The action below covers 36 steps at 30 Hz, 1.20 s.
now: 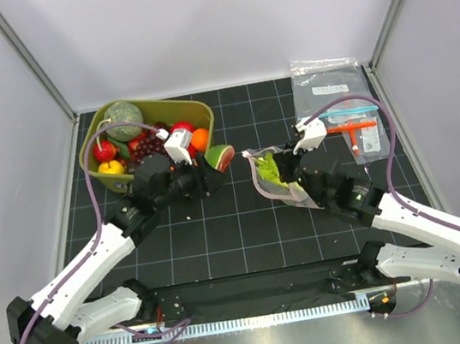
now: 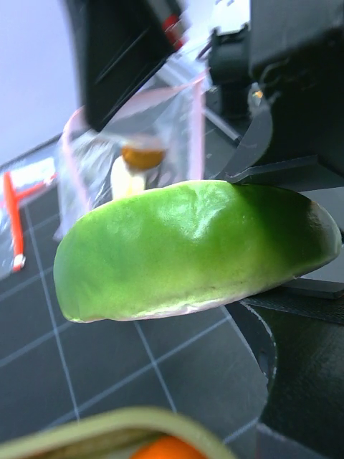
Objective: Place the food in the zip-top bag and seal the zipper
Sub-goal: Pick up the fake fruit from the bin, then place the fake fruit in the zipper food storage bag.
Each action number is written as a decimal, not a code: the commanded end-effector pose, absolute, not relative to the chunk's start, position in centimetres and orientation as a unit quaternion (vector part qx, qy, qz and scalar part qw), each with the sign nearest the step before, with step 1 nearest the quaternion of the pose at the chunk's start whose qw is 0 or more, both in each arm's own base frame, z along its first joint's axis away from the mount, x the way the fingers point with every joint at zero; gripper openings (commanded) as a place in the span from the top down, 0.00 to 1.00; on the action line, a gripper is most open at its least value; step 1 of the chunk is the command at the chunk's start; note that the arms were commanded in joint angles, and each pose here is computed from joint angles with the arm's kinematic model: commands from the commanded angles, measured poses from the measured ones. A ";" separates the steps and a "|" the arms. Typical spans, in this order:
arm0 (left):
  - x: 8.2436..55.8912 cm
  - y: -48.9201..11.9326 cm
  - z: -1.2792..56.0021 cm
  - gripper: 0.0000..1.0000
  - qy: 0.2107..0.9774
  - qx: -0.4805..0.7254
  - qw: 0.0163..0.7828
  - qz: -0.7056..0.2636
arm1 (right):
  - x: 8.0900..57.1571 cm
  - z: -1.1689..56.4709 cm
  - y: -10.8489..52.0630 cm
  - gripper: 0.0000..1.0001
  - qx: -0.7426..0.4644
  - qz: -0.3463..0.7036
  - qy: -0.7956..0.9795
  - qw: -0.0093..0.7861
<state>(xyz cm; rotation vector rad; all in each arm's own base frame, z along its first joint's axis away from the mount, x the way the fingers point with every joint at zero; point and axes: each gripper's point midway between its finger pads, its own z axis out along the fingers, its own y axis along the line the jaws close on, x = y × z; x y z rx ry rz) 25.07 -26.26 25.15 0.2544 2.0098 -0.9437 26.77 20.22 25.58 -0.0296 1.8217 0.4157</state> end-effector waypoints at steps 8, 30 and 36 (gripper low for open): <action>19.2 -30.0 27.5 0.69 0.736 0.202 0.400 -0.507 | 27.0 29.9 18.7 0.99 0.030 0.211 0.745 0.632; 20.2 -34.4 24.3 0.72 0.738 0.173 0.326 -0.565 | 23.9 30.8 25.9 0.99 -0.093 0.379 0.701 0.597; 21.1 -35.3 22.5 0.61 0.758 0.162 0.311 -0.550 | 23.6 30.7 26.4 0.99 -0.101 0.385 0.701 0.592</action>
